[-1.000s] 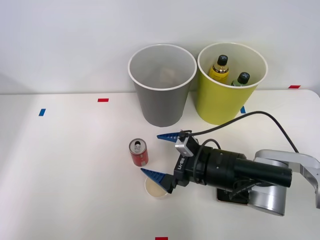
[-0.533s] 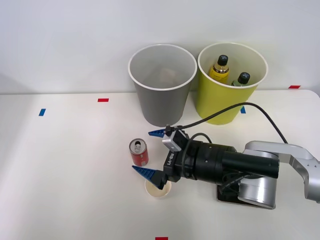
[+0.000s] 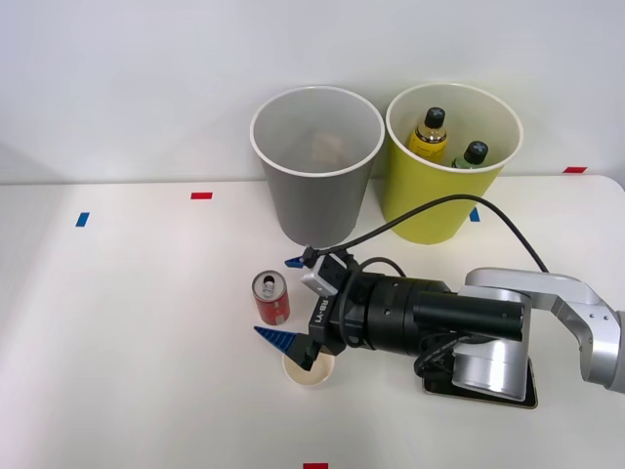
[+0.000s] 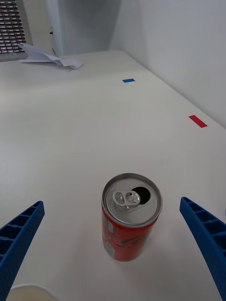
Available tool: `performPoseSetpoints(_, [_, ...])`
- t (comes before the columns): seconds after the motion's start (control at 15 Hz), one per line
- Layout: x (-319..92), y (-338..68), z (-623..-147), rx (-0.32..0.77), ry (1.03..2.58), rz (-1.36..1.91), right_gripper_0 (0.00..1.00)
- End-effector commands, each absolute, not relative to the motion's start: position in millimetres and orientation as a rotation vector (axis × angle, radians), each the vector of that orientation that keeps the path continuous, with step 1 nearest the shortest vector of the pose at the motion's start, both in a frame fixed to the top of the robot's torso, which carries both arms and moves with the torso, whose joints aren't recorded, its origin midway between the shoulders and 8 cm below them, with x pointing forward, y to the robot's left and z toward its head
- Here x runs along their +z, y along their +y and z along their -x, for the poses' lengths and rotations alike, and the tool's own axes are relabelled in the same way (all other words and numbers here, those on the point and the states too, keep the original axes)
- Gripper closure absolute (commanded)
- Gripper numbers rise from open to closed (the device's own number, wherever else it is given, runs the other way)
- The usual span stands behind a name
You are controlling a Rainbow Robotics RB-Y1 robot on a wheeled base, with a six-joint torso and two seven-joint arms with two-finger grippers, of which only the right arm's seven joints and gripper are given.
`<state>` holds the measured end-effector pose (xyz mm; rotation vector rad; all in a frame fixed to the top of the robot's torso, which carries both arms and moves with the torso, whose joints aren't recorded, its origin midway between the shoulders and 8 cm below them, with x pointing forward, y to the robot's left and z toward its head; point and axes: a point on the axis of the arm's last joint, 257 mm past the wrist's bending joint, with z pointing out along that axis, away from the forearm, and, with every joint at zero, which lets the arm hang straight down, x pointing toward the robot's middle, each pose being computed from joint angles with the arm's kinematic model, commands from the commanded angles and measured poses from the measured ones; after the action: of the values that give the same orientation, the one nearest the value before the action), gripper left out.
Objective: Put cans in the gray bin, plastic bottles in the light green bin
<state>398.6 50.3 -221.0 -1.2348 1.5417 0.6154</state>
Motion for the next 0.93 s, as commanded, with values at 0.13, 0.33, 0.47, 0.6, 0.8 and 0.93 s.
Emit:
performPoseSetpoints(0.13, [-228.8, 47.0, -403.6, 0.607, 1.564, 1.226, 0.00])
performPoseSetpoints(0.33, [-234.5, 47.2, -408.9, 0.606, 1.584, 1.212, 0.00])
performPoseSetpoints(0.47, [-238.2, 47.3, -412.4, 0.608, 1.599, 1.200, 0.00])
performPoseSetpoints(0.6, [-242.8, 44.6, -417.3, 0.613, 1.627, 1.178, 0.00])
performPoseSetpoints(0.8, [-248.6, 43.1, -417.0, 0.632, 1.670, 1.153, 0.00])
performPoseSetpoints(0.93, [-250.7, 44.1, -415.2, 0.640, 1.682, 1.149, 0.00])
